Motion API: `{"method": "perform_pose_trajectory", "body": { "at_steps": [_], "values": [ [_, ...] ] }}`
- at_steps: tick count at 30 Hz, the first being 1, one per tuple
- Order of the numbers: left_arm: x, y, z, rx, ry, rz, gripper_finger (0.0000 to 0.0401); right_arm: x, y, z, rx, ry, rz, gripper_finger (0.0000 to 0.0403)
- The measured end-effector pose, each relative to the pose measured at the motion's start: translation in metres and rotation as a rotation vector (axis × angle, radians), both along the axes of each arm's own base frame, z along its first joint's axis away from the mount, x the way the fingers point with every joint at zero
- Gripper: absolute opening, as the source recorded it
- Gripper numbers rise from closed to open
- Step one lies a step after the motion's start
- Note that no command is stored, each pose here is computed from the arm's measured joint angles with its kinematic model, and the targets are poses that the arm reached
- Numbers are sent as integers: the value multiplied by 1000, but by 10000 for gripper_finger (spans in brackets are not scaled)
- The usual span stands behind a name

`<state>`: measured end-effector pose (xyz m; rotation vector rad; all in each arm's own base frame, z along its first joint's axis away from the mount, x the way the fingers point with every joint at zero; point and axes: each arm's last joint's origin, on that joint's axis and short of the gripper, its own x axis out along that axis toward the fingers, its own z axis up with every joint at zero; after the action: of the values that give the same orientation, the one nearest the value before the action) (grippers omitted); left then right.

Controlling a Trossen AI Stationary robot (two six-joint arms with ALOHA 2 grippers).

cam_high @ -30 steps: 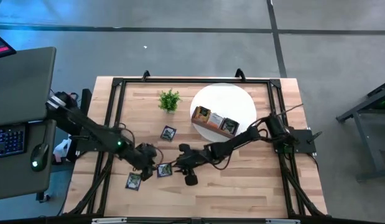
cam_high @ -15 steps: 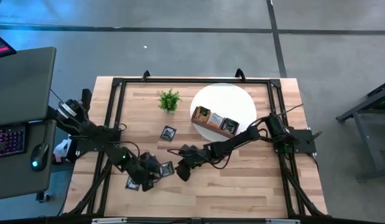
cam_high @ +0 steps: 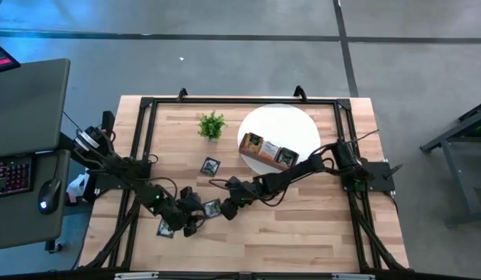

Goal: Pick & Place Tea
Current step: Put the purple tea bag into the right compartment of the wooden organizer

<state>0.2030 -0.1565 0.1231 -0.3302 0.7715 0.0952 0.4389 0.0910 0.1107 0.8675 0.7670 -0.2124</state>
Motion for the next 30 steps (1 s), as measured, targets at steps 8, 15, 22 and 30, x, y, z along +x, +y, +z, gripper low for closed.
{"method": "perform_pose_trajectory", "body": {
  "at_steps": [8,15,22,30],
  "values": [
    [-2,-3,-1,-95,68,-37,154,2,-1,-1,55,-15,-16,161],
    [12,6,-10,-47,32,28,154,1,7,-2,55,-22,-36,161],
    [29,6,-27,-56,-23,-8,154,2,8,-3,59,-28,-38,158],
    [35,7,-28,-47,-19,-12,154,1,9,-4,10,-32,6,125]
  ]
}}
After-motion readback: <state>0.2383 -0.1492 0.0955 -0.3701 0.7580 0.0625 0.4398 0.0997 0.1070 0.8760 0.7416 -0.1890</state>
